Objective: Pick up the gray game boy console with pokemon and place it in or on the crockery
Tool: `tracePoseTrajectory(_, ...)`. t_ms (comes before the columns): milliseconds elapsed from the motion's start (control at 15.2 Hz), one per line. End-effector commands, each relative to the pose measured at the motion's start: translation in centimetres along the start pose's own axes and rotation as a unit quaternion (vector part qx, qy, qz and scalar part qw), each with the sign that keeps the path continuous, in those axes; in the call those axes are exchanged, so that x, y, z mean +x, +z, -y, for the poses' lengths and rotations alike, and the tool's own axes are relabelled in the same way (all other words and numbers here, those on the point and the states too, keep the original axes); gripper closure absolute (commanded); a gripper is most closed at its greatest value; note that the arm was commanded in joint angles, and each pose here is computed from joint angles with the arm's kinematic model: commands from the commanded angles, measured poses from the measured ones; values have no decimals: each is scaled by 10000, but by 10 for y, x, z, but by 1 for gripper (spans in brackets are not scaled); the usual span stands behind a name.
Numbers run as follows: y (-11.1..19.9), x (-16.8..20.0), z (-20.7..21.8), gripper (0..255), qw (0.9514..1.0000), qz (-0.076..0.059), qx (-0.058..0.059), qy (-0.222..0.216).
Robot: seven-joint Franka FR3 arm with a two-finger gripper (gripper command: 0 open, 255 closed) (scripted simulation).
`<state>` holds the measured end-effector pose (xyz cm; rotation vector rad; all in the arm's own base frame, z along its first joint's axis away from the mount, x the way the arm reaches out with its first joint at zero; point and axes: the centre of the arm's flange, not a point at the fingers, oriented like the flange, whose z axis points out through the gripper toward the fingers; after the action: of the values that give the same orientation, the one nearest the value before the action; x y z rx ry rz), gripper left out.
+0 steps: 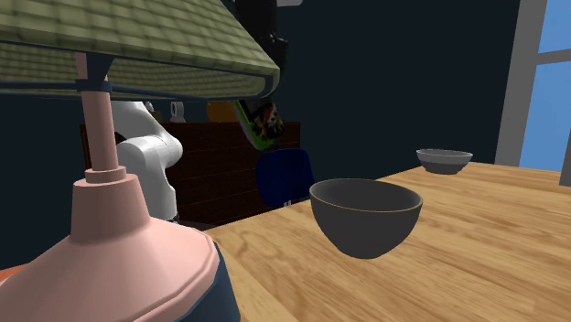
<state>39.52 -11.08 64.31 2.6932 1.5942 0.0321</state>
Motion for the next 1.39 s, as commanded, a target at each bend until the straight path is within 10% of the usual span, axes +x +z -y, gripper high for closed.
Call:
tracePoseTrajectory(0,-5,5,-13,255,10000,0,0,0)
tracePoseTrajectory(924,-36,70,-189,255,10000,0,0,0)
tracePoseTrajectory(1320,-4,70,-188,255,10000,0,0,0)
